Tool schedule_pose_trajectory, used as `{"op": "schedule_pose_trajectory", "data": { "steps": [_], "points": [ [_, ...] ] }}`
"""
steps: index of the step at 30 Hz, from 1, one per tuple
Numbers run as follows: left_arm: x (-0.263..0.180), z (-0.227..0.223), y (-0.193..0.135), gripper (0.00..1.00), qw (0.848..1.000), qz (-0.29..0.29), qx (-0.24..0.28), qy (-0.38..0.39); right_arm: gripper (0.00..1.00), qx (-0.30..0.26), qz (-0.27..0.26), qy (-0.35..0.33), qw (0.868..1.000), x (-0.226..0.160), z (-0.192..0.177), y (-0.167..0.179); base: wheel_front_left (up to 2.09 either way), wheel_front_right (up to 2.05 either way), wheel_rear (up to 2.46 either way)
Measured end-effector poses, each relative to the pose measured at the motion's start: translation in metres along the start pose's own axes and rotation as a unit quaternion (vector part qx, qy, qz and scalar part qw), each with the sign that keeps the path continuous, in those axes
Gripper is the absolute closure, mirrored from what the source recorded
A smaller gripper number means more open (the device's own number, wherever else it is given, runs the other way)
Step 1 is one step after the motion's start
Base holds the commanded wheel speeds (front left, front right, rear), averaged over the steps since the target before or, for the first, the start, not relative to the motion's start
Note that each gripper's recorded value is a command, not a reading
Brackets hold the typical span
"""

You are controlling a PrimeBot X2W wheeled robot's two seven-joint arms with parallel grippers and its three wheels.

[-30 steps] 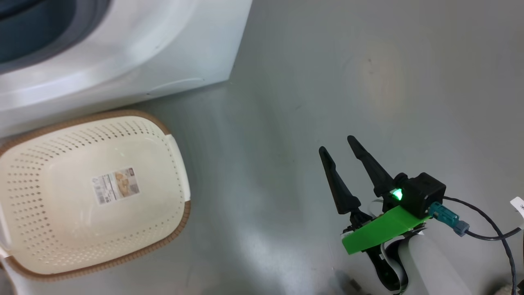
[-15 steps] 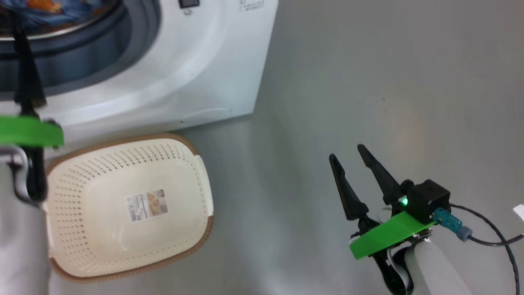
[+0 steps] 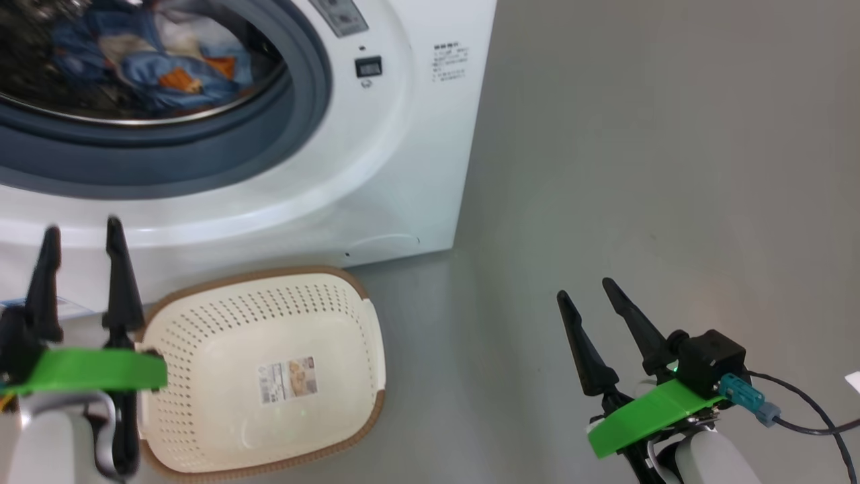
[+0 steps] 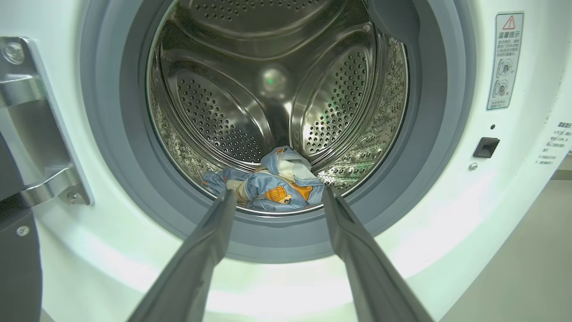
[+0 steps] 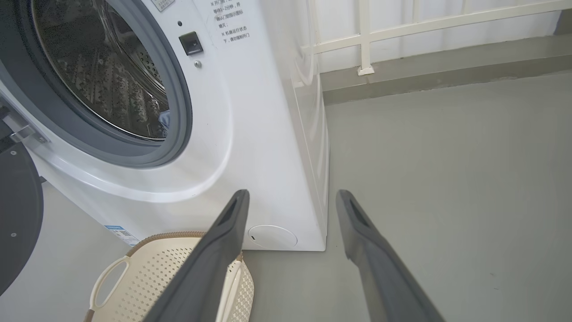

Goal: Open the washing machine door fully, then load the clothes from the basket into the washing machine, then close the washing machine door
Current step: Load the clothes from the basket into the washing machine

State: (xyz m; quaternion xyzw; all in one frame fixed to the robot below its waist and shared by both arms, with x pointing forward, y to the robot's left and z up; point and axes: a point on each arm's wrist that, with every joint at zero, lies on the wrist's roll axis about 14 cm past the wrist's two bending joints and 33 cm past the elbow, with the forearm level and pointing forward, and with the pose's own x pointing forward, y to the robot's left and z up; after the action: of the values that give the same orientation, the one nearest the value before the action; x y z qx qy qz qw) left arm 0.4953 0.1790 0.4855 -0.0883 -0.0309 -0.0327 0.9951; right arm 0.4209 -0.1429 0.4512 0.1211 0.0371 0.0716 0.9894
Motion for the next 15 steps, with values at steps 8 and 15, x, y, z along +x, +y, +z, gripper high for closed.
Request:
{"op": "schedule_pose_trajectory", "data": {
  "steps": [8,15],
  "points": [
    [-0.049,0.014,0.014,0.0,1.0,0.027,0.011,-0.006,0.0,-0.003,0.011,-0.023,1.0,-0.011,0.018,0.011,0.0,0.0,0.0],
    [-0.091,0.015,0.019,0.0,0.999,0.047,0.016,0.001,0.0,-0.011,0.015,-0.031,0.999,-0.027,0.024,0.016,0.0,0.0,0.0]
  ]
}}
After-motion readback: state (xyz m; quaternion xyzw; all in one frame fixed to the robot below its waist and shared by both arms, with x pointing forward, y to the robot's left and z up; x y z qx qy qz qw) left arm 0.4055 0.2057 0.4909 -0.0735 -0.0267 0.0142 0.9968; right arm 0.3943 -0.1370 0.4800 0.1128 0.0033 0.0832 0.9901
